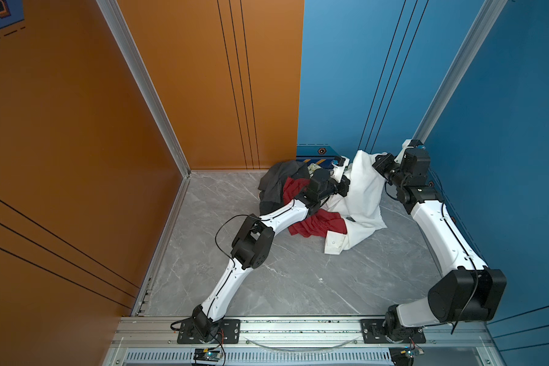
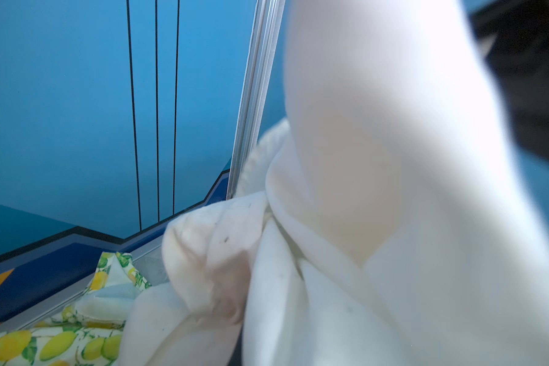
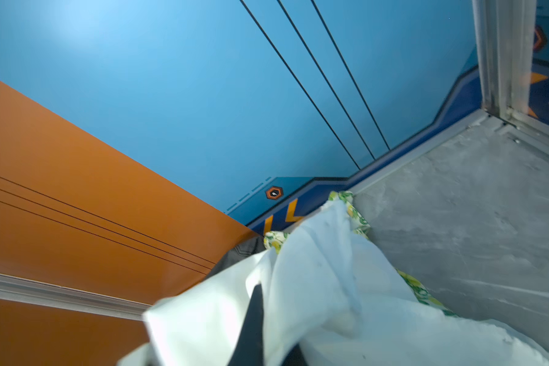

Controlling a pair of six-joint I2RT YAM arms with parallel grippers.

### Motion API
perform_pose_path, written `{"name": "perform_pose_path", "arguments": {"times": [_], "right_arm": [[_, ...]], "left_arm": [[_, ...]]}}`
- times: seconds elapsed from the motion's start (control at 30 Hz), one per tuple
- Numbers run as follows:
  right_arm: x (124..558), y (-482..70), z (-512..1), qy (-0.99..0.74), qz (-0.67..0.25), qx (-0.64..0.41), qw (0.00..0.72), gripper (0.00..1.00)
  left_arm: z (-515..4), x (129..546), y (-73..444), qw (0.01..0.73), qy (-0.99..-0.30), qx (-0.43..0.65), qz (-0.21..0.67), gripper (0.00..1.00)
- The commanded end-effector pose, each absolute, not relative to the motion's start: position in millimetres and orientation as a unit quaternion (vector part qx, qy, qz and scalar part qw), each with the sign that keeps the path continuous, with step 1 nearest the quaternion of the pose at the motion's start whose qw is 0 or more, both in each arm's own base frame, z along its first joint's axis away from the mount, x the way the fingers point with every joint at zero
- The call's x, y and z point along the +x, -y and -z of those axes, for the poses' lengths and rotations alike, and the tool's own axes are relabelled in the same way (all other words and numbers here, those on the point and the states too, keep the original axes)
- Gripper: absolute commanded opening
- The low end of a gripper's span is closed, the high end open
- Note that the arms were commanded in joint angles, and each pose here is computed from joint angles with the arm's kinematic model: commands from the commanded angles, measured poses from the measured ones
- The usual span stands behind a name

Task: Pick out a specific cloth from the pile
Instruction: 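Grasp the hanging white cloth with the left gripper while right holds it up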

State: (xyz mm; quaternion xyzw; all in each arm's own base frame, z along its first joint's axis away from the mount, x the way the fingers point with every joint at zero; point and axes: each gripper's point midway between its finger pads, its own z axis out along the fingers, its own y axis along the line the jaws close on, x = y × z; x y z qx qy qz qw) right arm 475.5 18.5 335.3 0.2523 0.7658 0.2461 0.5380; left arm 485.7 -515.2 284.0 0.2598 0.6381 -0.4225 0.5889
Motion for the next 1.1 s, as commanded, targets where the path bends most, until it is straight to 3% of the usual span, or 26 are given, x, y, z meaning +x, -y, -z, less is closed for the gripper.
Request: {"name": "perform_pose_path", "arguments": {"times": [0.0,0.1,0.27,0.47,0.67,0.87,1.07], "right_arm": [[467,-18,-321,-0.772,-0.253,0.247,0.528,0.0],[463,-18,-296,-0.789,-0.251,0.241,0.506,0.06],[452,-19,-277,-0.796,-0.242,0.225,0.508,0.47],[451,-20,-288,-0.782,-0.237,0.192,0.544,0.81],[459,-32,-309,-0.765,-0.247,0.144,0.577,0.9],[456,-88,-321,-0.738,-0.292,-0.004,0.608,1.0],[445,-113,-285,-0.744,-0.264,-0.057,0.611,1.0]], "left_arm": [[-364,474,499,0.632,-0.587,0.242,0.444,0.0],[-386,471,495,0.637,-0.577,0.239,0.452,0.0],[-428,469,484,0.649,-0.556,0.223,0.468,0.0],[-483,470,467,0.671,-0.532,0.214,0.47,0.0],[-525,481,431,0.7,-0.518,0.186,0.455,0.0],[-556,481,398,0.72,-0.51,0.169,0.44,0.0],[-569,483,379,0.728,-0.513,0.155,0.428,0.0]]}}
